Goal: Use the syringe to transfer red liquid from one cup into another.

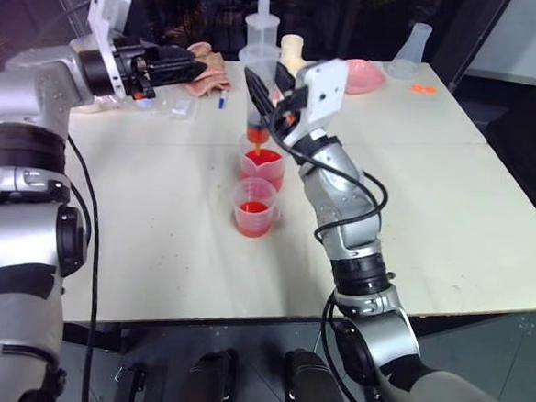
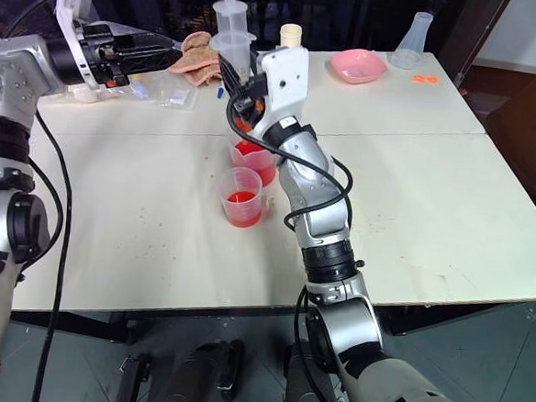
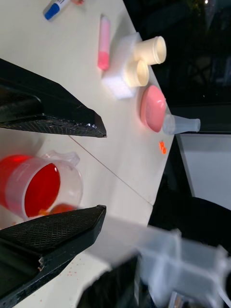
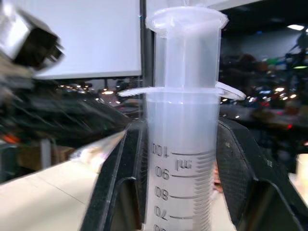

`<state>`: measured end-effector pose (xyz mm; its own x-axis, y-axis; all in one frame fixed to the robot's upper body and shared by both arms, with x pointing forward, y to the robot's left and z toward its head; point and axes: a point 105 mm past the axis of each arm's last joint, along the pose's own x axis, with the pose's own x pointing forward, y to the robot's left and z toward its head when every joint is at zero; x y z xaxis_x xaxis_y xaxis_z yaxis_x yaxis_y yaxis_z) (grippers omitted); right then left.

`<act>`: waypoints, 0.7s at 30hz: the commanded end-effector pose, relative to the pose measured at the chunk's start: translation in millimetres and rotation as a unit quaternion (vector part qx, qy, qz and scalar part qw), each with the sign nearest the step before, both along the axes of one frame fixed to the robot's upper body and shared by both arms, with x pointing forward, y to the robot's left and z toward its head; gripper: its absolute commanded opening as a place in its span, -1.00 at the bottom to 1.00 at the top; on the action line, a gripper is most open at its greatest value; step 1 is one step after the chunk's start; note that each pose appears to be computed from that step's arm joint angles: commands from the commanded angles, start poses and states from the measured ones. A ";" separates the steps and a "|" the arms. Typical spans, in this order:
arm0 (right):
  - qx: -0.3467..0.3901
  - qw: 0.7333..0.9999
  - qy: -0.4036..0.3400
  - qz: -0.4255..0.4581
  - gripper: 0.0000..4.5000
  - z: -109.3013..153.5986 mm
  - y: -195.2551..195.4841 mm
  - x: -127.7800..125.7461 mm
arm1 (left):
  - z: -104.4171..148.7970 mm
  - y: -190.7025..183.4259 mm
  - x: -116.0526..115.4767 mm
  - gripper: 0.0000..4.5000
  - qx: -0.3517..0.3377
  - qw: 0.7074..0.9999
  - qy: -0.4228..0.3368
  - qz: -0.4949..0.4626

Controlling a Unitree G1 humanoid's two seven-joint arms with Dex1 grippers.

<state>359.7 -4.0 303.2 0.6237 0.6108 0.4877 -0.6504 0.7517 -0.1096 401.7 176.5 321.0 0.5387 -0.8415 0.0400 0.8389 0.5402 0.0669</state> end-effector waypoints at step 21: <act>-0.059 0.995 -0.004 0.082 -0.39 -39.6 6.0 -33.9 | 44.9 -45.5 -25.8 0.05 -0.057 0.990 -0.017 -0.125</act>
